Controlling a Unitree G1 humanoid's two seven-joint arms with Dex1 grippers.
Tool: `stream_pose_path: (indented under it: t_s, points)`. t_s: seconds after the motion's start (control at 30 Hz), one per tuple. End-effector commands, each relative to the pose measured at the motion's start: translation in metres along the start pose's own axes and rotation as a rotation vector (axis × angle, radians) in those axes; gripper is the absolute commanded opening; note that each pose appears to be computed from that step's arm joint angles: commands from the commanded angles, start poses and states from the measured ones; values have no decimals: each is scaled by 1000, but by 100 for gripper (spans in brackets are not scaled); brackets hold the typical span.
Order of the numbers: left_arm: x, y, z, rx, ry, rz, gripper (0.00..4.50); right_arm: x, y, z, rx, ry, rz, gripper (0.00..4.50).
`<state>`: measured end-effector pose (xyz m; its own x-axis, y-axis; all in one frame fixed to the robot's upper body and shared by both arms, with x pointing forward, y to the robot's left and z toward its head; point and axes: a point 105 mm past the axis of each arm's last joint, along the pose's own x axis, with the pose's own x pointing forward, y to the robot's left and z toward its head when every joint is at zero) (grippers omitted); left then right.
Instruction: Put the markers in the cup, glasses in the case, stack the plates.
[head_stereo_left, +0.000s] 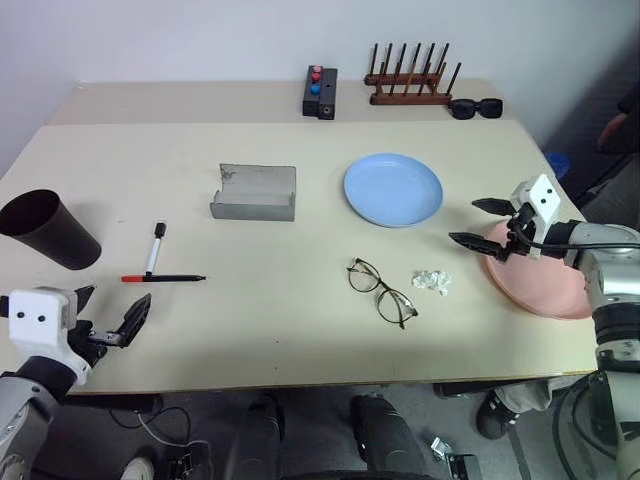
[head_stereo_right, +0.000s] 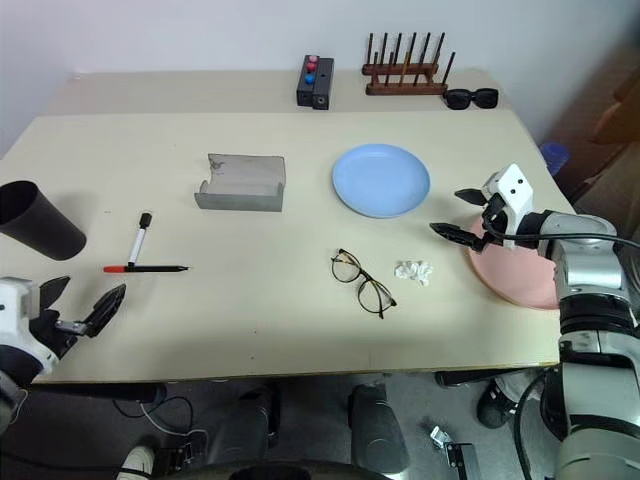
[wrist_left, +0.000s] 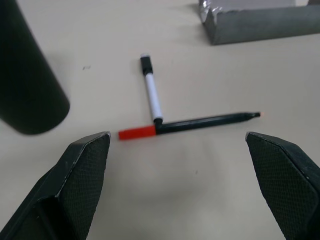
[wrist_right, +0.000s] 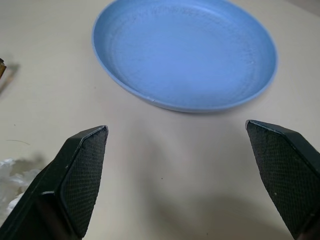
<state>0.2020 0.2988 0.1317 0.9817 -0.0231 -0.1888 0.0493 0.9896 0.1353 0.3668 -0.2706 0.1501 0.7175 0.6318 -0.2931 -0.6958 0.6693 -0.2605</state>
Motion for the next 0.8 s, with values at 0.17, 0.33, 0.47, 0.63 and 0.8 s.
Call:
stream_pose_path:
  t_s: [0.17, 0.33, 0.47, 0.63, 0.8]
  points:
    - [-1, 7, 16, 37, -50, 33, 446, 2, -4, 8, -26, -48, -5, 450]
    - [3, 0, 21, 38, -56, 14, 446, 4, -1, 10, -31, -67, 9, 450]
    - [8, -6, 25, 37, -61, 11, 446, 9, 7, 9, -39, -73, 42, 450]
    - [20, -7, 29, 12, -62, 75, 446, 22, 22, 22, -58, -121, 87, 450]
    - [40, 6, 35, -40, -71, 263, 446, 35, 38, 32, -57, -148, 120, 450]
